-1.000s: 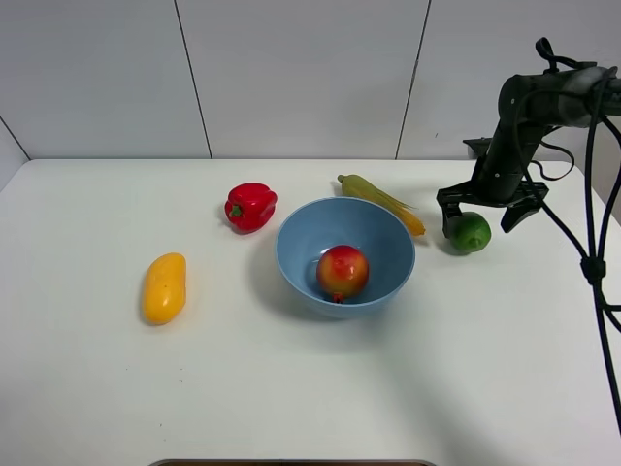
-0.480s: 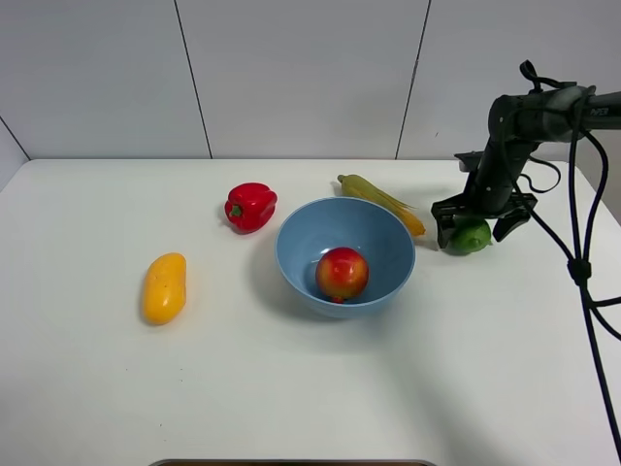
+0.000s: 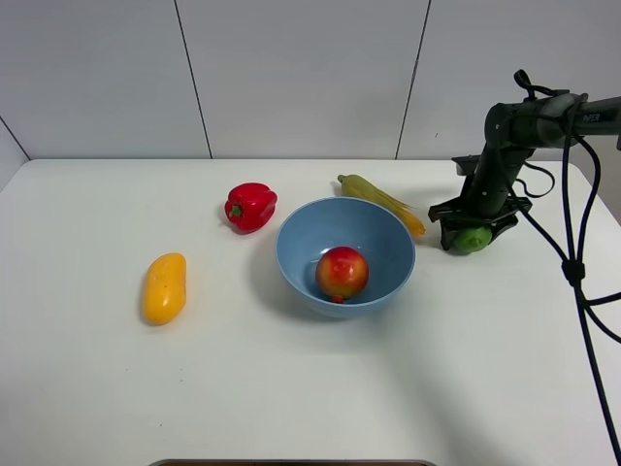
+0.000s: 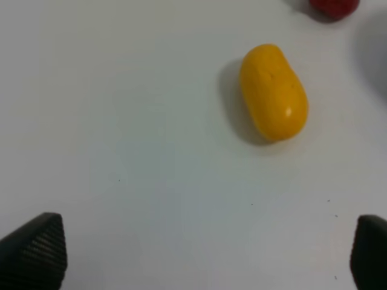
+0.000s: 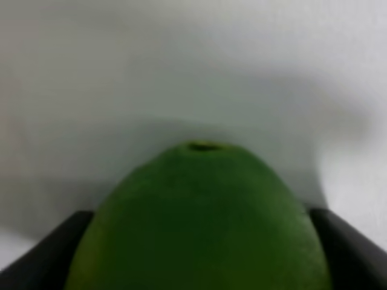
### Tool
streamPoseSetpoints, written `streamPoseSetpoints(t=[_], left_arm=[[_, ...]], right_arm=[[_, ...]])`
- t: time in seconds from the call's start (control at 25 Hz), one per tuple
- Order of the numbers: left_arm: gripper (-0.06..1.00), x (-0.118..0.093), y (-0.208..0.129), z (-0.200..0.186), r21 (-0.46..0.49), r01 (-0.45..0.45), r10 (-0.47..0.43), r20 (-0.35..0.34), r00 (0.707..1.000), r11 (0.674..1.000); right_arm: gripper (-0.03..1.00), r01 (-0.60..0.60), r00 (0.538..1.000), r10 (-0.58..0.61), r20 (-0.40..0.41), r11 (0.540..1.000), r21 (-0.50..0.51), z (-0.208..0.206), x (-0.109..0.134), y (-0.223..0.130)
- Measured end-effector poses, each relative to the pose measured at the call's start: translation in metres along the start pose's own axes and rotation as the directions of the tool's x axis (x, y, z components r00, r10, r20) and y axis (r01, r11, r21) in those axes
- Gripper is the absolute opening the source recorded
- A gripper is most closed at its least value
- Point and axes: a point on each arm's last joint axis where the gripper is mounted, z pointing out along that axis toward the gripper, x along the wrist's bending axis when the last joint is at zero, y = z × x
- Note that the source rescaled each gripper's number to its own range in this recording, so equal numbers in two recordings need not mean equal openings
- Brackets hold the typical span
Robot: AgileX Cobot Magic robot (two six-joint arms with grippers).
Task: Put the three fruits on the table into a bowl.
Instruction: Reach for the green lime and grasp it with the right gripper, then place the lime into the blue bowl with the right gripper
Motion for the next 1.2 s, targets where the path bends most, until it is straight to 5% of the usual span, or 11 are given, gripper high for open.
streamPoseSetpoints(t=[0.08, 1.2], left_arm=[[0.87, 0.0, 0.0, 0.0, 0.0, 0.0, 0.0, 0.0, 1.0, 1.0], [0.87, 0.0, 0.0, 0.0, 0.0, 0.0, 0.0, 0.0, 1.0, 1.0]], right_arm=[[0.0, 0.0, 1.0, 0.0, 0.0, 1.0, -0.002, 0.0, 0.0, 0.0], [0.0, -0.013, 1.0, 0.012, -0.016, 0.999, -0.049, -0.024, 0.001, 0.001]])
